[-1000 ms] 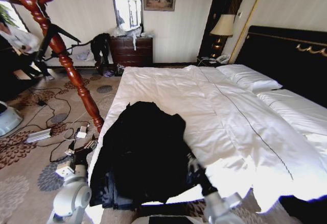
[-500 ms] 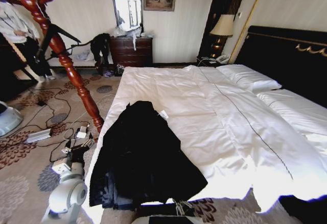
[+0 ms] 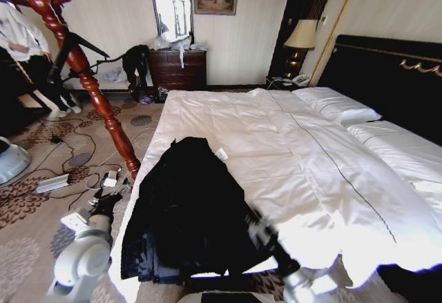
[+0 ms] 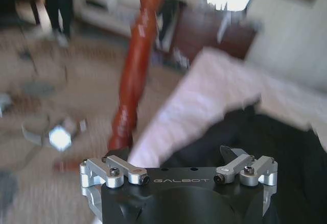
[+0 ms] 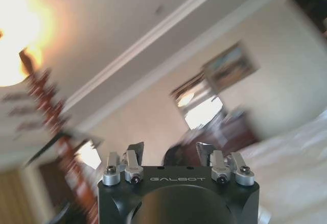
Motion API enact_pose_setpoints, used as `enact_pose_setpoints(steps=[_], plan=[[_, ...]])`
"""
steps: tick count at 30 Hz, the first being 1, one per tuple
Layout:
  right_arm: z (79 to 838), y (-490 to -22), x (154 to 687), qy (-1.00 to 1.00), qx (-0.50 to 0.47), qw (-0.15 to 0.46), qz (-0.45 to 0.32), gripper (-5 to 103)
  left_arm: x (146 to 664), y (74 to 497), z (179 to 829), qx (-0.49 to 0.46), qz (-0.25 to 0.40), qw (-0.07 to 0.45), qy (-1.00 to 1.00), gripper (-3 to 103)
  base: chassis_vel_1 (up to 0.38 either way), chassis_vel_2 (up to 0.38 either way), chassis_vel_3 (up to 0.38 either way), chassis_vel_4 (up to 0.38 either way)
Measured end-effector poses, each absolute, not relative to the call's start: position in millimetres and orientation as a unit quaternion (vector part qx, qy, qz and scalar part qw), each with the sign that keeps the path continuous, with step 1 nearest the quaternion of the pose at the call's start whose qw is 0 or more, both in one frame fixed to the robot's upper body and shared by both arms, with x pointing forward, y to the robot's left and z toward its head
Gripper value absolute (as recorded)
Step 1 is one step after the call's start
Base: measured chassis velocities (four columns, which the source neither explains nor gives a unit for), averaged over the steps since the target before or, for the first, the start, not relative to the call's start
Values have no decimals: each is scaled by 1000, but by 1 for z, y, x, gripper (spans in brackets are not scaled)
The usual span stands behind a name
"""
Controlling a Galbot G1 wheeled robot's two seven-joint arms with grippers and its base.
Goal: Pick up the clothes from the bed and hang them on the clothes hanger.
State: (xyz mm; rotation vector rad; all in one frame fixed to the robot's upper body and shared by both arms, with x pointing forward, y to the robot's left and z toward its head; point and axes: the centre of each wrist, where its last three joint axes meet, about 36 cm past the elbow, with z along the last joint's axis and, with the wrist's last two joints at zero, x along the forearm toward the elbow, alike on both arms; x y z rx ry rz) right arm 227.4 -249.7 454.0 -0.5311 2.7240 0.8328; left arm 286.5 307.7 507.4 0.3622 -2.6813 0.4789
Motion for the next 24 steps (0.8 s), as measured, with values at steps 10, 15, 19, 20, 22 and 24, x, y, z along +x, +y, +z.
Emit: enact_pose_setpoints(steps=[10,15,19,20,22,24], plan=[[488,-285,276,937,-21,170,306,95,242,262,478,171,115,394,-896,100,0,0,0,0],[482,-280,272,935,6,162,315,100,243,284,466,225,68,379,-895,100,0,0,0,0],[480,-275,271,934,12,158,321,100,249,309,443,246,35,342,-906,100,0,0,0,0],[479,-274,270,934,12,155,322,100,248,312,440,240,48,340,-908,100,0,0,0,0],[479,-273,270,934,12,154,322,100,248,313,440,234,63,338,-909,100,0,0,0,0],[477,-273,270,935,14,150,321,100,249,309,452,207,124,320,-916,100,0,0,0,0]])
